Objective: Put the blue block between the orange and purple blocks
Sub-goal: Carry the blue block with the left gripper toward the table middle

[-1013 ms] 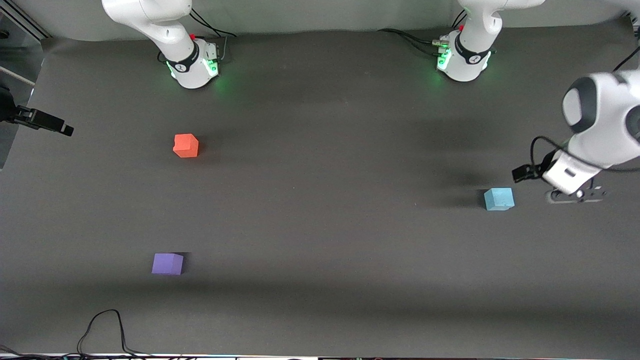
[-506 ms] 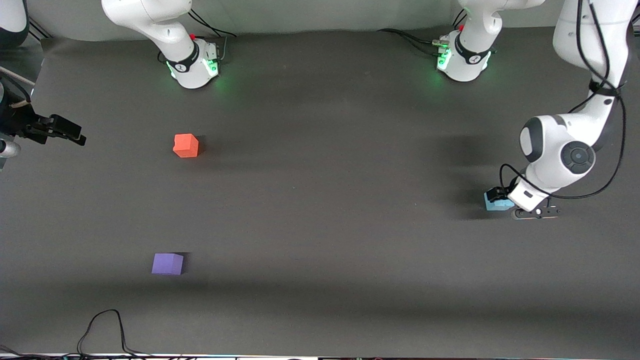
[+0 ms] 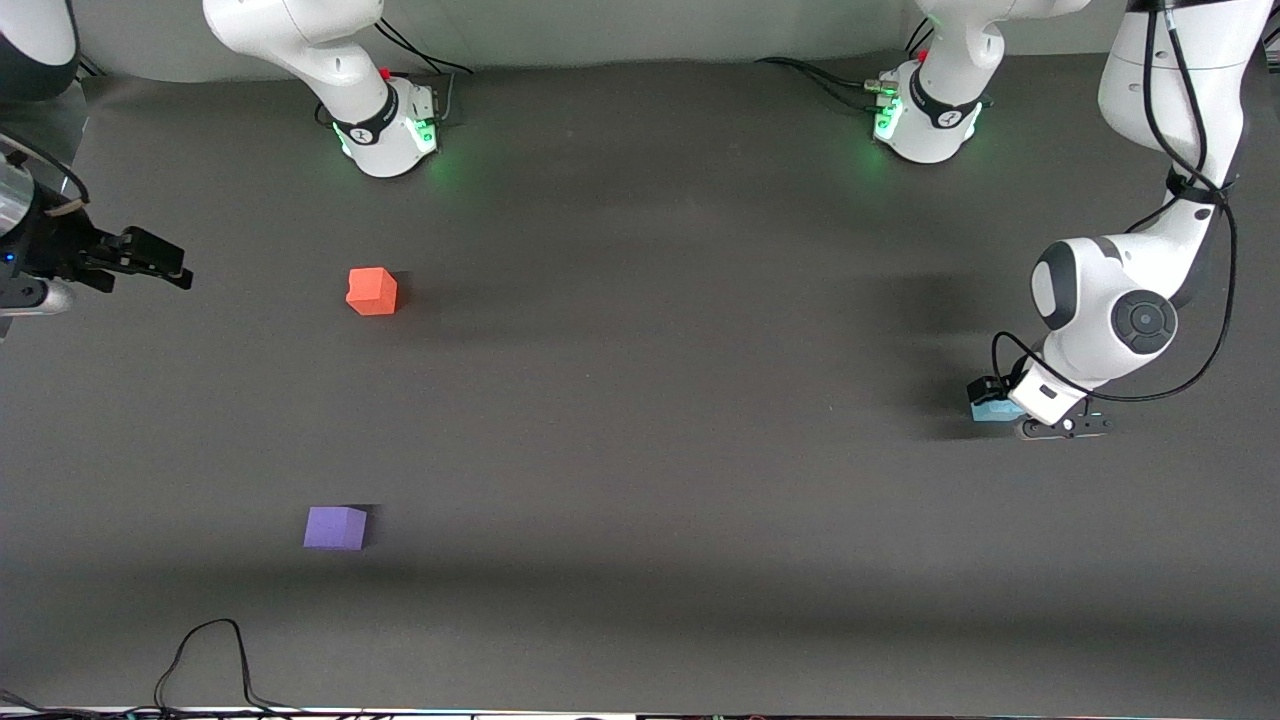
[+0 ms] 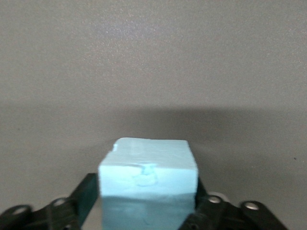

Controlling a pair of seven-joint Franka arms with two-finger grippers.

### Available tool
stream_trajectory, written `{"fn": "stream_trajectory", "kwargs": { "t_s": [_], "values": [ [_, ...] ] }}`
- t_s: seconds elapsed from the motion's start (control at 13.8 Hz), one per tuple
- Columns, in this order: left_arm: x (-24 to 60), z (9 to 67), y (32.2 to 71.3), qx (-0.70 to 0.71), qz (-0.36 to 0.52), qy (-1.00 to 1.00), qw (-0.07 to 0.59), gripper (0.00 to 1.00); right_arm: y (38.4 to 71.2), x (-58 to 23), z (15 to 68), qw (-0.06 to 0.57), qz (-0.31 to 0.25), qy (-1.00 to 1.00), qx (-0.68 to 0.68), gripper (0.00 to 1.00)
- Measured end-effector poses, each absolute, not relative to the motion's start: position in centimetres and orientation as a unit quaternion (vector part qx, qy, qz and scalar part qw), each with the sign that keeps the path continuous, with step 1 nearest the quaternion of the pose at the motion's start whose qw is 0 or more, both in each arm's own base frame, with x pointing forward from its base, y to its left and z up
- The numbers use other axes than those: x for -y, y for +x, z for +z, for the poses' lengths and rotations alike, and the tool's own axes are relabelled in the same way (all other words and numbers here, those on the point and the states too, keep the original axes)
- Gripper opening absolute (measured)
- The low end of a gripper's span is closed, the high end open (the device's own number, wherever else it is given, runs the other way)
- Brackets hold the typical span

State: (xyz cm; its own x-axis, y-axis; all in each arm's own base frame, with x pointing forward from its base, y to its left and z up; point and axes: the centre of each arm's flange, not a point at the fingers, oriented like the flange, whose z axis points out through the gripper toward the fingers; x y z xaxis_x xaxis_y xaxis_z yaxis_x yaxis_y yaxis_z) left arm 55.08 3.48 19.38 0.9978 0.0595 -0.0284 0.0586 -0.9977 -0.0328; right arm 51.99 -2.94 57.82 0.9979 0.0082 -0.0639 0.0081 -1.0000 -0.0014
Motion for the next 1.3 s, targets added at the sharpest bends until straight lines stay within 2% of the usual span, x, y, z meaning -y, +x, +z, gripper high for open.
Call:
{"fn": "stream_trajectory", "kwargs": {
  "t_s": [0.07,0.14,0.29,0.43,0.8,1.01,1.3],
  "values": [
    [-3.5,19.5,55.2,0.029,0.012,-0.999,0.016,0.66,52.0,2.9,57.8,0.001,0.032,-0.999,0.005,1.0],
    [-3.5,19.8,55.3,0.029,0.007,-0.999,0.016,0.6,52.0,3.0,57.7,0.001,0.033,-0.999,0.005,1.0],
    [-3.5,22.5,56.2,0.024,-0.011,-1.0,0.015,0.6,51.9,3.2,57.6,0.001,0.035,-0.999,0.004,1.0],
    [-3.8,26.7,56.5,0.013,0.009,-1.0,0.012,0.6,51.9,3.2,57.5,0.001,0.036,-0.999,0.007,1.0],
    [-6.5,46.1,55.9,0.025,0.085,-0.996,-0.002,0.59,51.8,3.4,57.5,0.002,0.039,-0.999,0.022,1.0],
    [-7.8,55.1,54.4,0.032,0.11,-0.993,-0.008,0.59,51.7,3.4,57.4,0.003,0.046,-0.999,0.03,1.0],
    [-5.8,60.5,53.7,0.018,0.107,-0.994,-0.007,0.59,51.7,3.4,57.4,0.003,0.046,-0.998,0.034,1.0]
  ]
}}
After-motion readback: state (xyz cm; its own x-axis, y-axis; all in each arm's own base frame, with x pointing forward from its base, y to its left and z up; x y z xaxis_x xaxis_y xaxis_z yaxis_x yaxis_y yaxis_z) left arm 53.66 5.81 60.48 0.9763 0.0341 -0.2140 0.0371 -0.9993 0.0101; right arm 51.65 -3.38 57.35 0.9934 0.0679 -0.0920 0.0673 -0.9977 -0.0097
